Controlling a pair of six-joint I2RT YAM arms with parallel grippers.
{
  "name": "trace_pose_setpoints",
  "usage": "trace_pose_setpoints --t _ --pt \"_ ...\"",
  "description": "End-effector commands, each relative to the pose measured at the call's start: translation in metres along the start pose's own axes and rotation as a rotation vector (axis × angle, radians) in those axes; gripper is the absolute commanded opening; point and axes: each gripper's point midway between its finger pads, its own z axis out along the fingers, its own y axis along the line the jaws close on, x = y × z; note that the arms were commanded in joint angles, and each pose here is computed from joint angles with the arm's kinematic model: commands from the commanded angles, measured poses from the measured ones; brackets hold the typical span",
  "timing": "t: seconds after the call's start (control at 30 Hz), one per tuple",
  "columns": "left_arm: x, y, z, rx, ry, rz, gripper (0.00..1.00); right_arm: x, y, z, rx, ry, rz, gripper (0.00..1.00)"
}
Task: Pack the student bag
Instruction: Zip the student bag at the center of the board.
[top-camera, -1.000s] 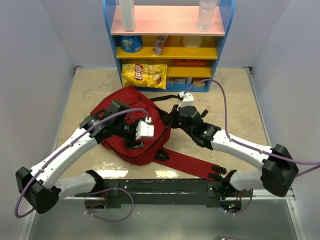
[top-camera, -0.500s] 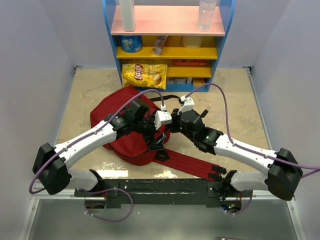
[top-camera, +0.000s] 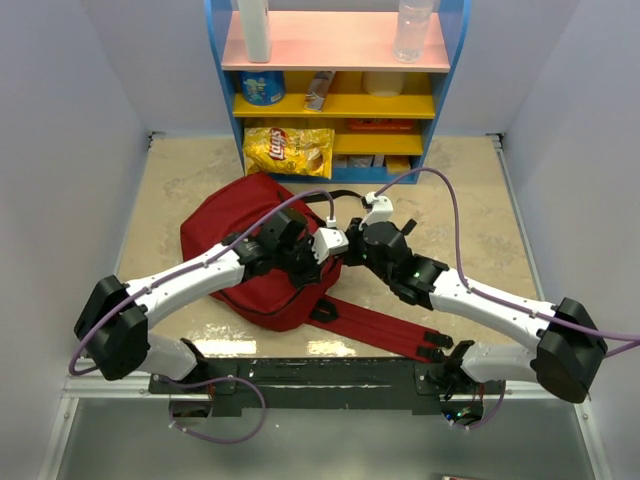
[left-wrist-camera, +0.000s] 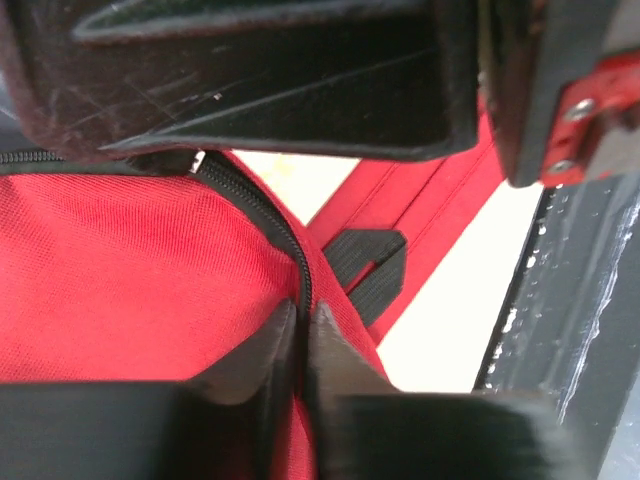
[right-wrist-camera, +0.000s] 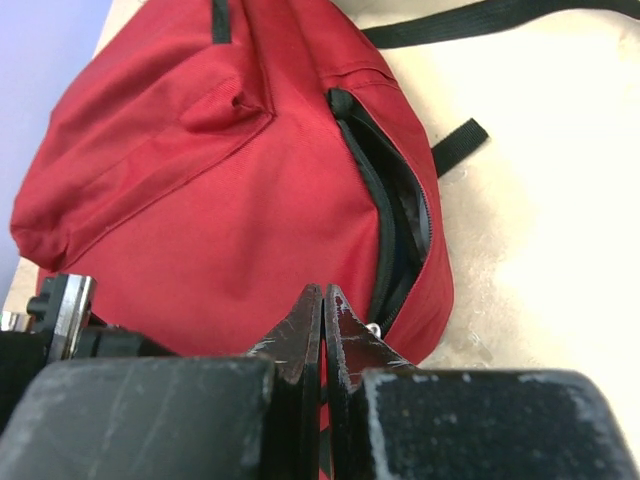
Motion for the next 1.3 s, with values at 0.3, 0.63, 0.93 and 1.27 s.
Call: trace_pose_setpoints --t 0.3,0.63,0.93,1.27 --pt "0.010 -0.050 -0.004 0.165 0.034 0.246 0.00 -0.020 -0.002 0.004 0.052 -0.041 -0.023 0.00" --pt "0.039 -0.106 -0.037 0.341 0.073 0.462 0.00 -0.038 -0.022 0.015 0.116 -0.060 -0.044 0.00" --pt "0.066 -0.125 -0.058 0.428 0.112 0.612 0.00 -0.042 -0.032 0.023 0.124 -0.059 -0.047 0.00" --pt "0.071 -0.140 -0.065 0.510 0.110 0.662 0.00 -0.040 -0.009 0.083 0.094 0.015 -0.106 0.00"
